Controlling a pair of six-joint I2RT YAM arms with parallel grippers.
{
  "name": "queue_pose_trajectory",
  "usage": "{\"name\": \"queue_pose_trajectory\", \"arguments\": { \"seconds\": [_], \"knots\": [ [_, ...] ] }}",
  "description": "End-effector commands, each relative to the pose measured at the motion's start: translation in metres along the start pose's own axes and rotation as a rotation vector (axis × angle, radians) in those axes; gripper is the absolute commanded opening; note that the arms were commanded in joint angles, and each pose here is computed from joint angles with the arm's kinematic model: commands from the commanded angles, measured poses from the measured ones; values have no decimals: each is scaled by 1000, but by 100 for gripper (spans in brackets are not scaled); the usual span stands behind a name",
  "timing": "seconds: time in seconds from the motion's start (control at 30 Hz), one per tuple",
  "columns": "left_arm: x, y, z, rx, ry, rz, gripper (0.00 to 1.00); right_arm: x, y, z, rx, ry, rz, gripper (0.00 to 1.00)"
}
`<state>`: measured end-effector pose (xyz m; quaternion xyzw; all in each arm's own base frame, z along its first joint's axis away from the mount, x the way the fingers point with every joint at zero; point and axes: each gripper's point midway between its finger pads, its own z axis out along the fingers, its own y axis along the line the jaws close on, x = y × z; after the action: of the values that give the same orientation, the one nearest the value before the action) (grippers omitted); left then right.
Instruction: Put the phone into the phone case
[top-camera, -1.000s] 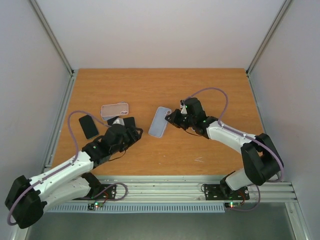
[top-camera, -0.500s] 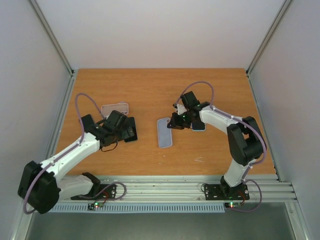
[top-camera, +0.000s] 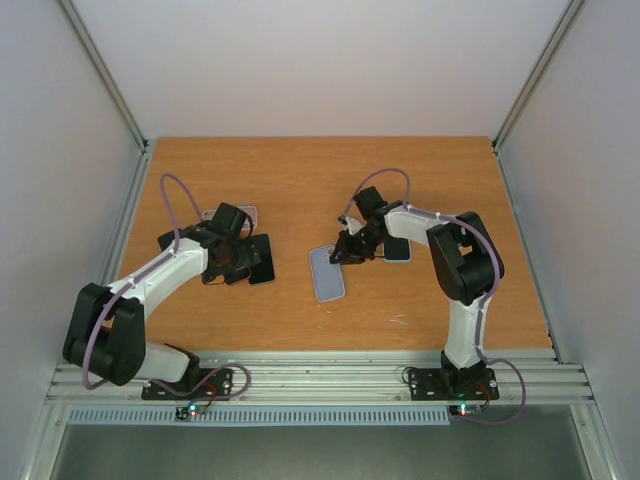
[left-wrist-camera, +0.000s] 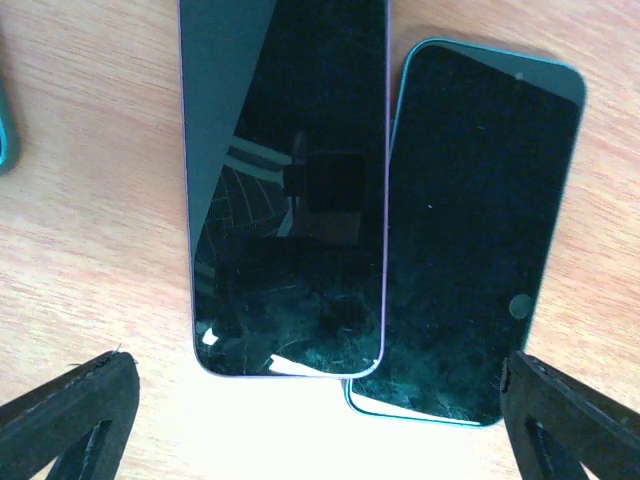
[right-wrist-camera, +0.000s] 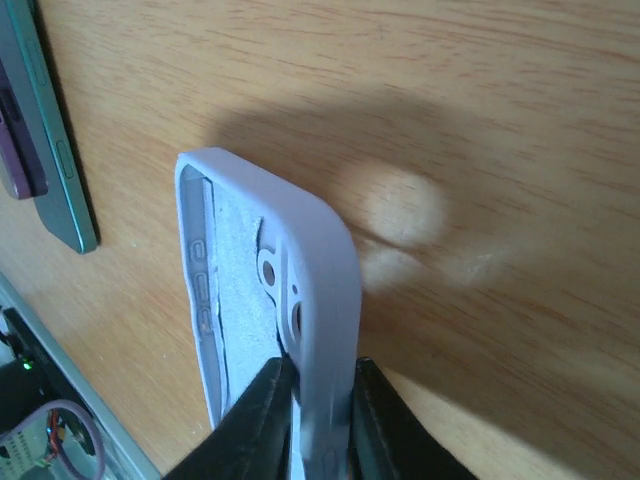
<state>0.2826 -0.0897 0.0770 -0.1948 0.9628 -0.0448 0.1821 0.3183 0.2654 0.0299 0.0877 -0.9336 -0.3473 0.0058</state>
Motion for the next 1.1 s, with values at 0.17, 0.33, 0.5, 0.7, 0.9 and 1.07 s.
{"name": "queue_pose_trajectory", "arguments": {
  "seconds": [0.17,0.33,0.5,0.7,0.9,1.07],
  "knots": [
    [-16,-4,18,23,43,0,99,-9,12,-24,19,-68,-68,41],
    [-25,3,29,27,70,-45,99,-3,12,-39,63,-116,-85,64],
    [-31,4,44,63,121,-89,99,3,11,-52,97,-178,-109,82],
    [-42,8,57,73,149,-115,99,9,9,-57,108,-208,-132,98],
    [-41,16,65,58,181,-129,96,10,7,-60,127,-224,-139,99],
    [-33,18,70,54,217,-125,91,9,9,-61,119,-231,-143,98]
  ]
}}
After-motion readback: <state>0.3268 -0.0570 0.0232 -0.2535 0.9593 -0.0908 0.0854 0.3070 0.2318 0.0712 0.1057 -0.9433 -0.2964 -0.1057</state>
